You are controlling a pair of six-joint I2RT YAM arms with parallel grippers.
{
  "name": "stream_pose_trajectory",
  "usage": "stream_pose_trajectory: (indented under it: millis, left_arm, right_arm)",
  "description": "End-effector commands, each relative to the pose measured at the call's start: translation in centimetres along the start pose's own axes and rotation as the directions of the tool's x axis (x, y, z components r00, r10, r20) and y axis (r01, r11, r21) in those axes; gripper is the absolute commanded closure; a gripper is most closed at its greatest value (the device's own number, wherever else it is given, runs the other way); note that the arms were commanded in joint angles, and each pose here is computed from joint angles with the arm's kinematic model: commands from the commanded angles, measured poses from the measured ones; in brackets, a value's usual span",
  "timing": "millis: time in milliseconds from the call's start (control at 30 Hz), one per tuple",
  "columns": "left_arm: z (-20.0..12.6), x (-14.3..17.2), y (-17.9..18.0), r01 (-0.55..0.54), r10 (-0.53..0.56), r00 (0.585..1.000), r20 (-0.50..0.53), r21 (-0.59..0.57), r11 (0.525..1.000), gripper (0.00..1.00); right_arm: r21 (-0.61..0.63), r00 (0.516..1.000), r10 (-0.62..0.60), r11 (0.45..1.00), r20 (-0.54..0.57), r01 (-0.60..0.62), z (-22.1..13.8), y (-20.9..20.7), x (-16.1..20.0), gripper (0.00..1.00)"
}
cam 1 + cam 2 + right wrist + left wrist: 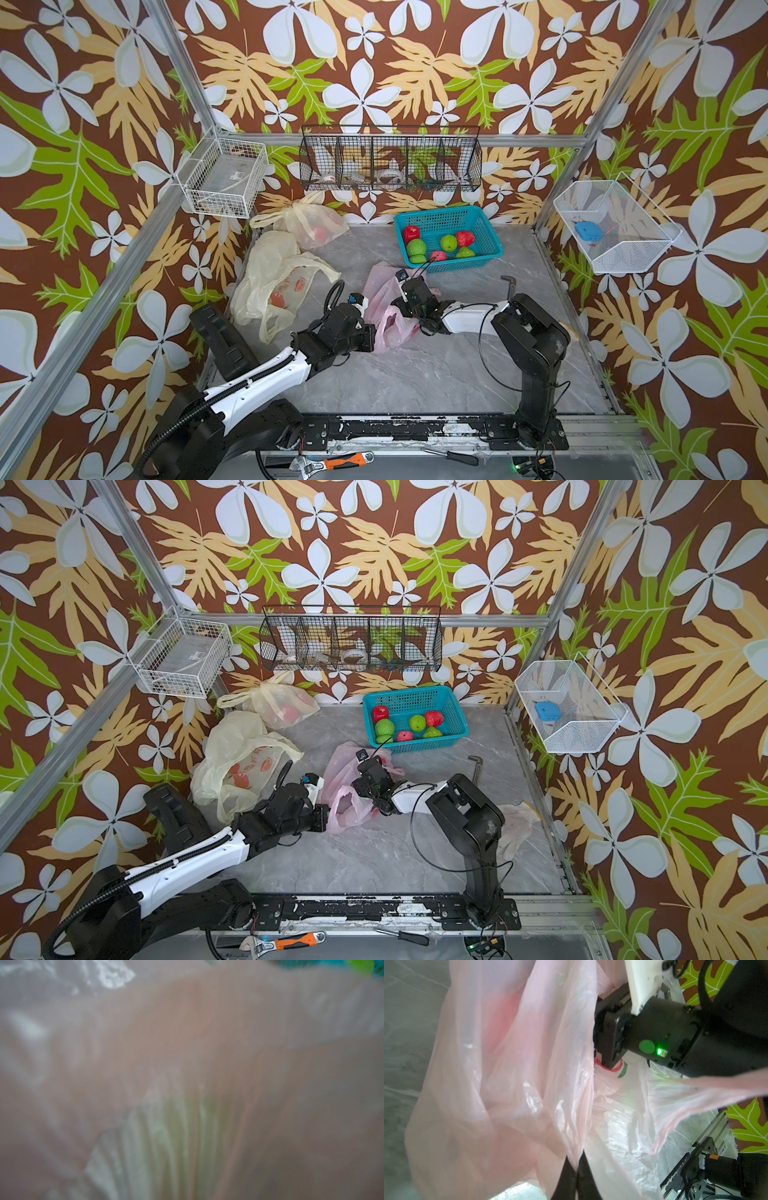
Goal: Untie the knot of a plastic bag & take out the apple
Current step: Pick up the apple from the plastic bag.
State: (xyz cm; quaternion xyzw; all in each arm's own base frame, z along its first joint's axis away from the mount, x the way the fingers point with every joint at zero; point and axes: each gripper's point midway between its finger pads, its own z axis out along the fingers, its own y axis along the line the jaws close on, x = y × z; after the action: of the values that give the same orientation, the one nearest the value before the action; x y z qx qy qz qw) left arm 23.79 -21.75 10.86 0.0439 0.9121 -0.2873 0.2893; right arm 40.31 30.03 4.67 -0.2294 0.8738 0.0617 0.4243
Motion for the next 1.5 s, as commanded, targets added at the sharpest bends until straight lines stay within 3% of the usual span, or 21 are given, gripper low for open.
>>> stream_pose_trajectory:
  millis: [0,100,200,567,733,900,1100,1467]
  left_arm:
    - [-0.2,0.3,0.3,-0.011,0.011,1.0,0.0,-0.007,1.0,1.0]
    - [-0.4,0.2,0.6,-0.009,0.009,1.0,0.015,-0.016,1.0,1.0]
    - [-0.3,0.1,0.7,-0.012,0.013,1.0,0.019,-0.025,1.0,1.0]
    - [0.2,-0.9,0.5,-0.006,0.008,0.999,0.037,-0.039,0.999,1.0]
    - [-0.3,-1.4,1.0,0.023,-0.018,0.997,0.073,-0.065,0.998,1.0]
    - [-0.7,-1.8,0.8,0.031,-0.026,0.996,0.088,-0.058,0.998,1.0]
    - [-1.0,-2.0,0.7,0.045,-0.039,0.994,0.106,-0.053,0.998,1.0]
    - [-0.7,-1.7,0.8,0.049,-0.044,0.994,0.099,-0.048,0.998,1.0]
  right_arm:
    - [-0.077,0.998,0.005,0.997,0.057,-0.001,0.1,1.5,-1.3,0.36]
    - [-0.102,0.997,0.002,0.995,0.078,0.006,-0.6,1.8,-1.1,0.54]
    - [-0.112,0.995,-0.016,0.993,0.099,0.027,-2.0,1.7,-0.9,0.62]
    - [-0.18,0.97,-0.196,0.959,0.143,0.22,-9.7,6.4,1.8,0.62]
    - [-0.204,0.975,-0.165,0.96,0.149,0.194,-12.5,7.1,2.8,0.61]
    - [-0.278,0.976,-0.074,0.951,0.207,0.132,-15.9,7.2,1.3,0.6]
    - [-0.34,0.962,-0.045,0.93,0.268,0.138,-19.5,7.2,-0.5,0.59]
    - [-0.315,0.925,-0.058,0.931,0.375,0.186,-24.0,5.7,-4.4,0.54]
